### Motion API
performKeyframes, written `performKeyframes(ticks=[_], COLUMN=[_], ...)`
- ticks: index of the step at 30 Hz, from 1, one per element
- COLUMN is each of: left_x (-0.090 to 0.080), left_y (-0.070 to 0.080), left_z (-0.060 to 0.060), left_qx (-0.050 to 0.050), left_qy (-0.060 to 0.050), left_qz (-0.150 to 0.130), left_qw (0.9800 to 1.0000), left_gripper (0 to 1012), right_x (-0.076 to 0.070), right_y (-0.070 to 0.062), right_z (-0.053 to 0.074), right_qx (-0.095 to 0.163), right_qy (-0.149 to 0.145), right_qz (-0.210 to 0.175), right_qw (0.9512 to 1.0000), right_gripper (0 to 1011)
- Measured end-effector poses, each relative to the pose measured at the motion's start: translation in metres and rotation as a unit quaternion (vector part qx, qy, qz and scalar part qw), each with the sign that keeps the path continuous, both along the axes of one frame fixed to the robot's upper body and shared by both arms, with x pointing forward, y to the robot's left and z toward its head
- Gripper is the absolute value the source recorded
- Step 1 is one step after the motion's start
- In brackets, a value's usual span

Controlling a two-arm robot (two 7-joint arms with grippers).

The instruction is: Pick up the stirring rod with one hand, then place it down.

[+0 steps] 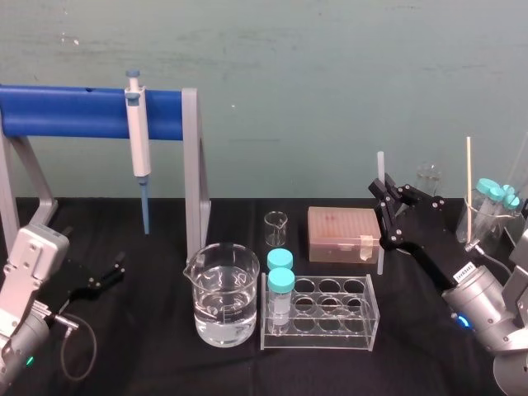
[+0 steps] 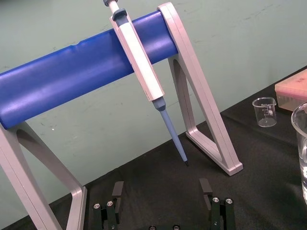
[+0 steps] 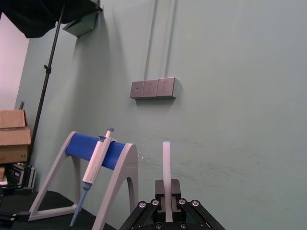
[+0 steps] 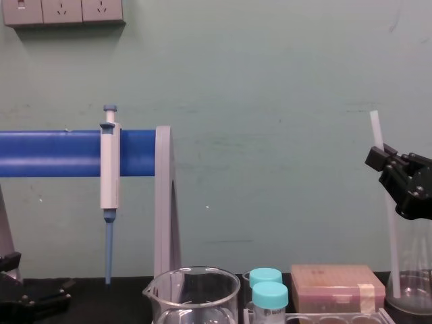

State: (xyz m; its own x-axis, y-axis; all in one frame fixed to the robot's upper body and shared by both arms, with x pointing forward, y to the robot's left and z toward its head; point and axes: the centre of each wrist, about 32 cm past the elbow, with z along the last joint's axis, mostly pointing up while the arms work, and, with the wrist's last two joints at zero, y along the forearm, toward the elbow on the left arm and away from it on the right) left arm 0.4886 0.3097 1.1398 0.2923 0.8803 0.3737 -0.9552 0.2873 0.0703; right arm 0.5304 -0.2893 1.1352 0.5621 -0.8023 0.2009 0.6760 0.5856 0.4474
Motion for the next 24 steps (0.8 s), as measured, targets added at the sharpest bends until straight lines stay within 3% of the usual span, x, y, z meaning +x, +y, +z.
performKeyframes(ticks=[24], left_x=[0.0000], left_y=[0.0000], left_z=[0.0000], left_qx=[0.000], left_qy=[0.000], left_qz=[0.000], left_qw=[1.0000], left_gripper=[1000], right_x=[0.0000], right_y=[0.0000], right_z=[0.0000], right_qx=[0.000], right_qy=[0.000], right_qz=[0.000], right_qw=[1.0000], right_gripper=[66])
